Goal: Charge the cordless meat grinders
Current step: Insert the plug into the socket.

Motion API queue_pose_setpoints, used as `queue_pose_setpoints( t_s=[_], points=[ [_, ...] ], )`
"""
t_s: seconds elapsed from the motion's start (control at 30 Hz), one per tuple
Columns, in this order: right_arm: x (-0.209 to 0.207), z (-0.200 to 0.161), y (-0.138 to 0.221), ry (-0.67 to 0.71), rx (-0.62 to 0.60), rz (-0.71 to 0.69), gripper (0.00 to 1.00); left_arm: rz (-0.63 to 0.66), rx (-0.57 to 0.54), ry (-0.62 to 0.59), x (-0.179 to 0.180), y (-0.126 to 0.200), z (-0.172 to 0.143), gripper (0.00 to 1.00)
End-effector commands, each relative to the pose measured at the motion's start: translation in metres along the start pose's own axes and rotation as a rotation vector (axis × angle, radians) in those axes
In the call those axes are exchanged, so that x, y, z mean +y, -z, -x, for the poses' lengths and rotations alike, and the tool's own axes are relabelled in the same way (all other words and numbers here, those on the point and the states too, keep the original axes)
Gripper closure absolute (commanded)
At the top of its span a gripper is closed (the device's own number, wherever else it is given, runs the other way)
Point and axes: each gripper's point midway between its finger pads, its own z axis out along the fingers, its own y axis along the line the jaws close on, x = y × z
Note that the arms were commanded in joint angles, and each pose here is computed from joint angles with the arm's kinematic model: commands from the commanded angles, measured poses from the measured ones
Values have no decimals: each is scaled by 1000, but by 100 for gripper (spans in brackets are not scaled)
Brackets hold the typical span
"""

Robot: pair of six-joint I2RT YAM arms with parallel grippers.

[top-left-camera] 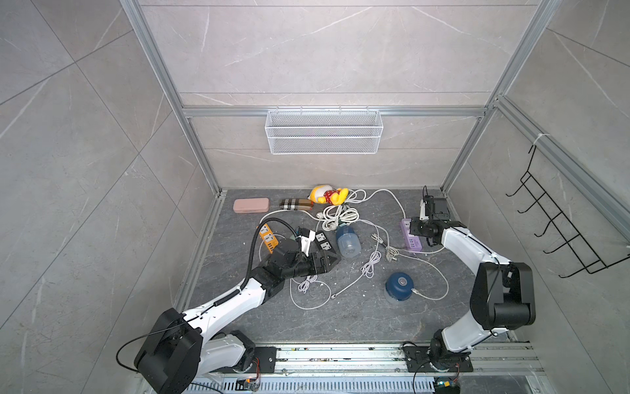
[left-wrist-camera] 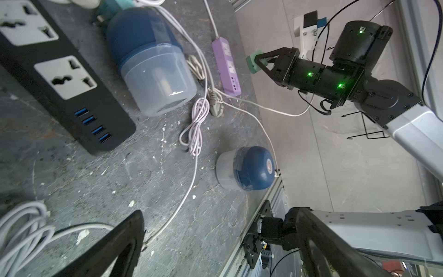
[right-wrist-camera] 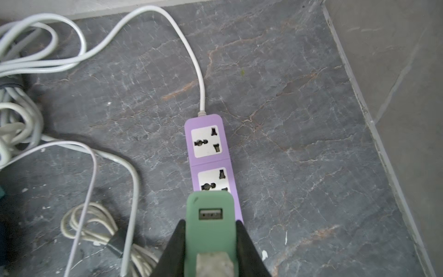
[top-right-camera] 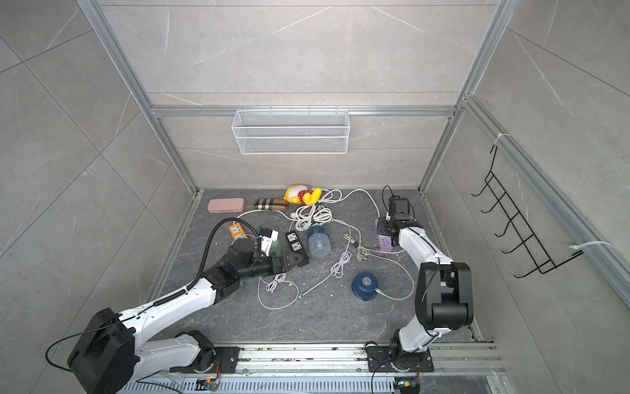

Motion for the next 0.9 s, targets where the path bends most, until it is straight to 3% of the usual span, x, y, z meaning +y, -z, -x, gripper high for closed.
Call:
queue_pose_setpoints(
  t_s=[0.0,0.87],
  points=[
    [8,16,-10,37,-65,59,100,-55,-73,-81,-17,6,15,1],
    [-11,9,-45,69,-10,96,100,-70,-39,-34,-10,-15,16,1]
  ],
)
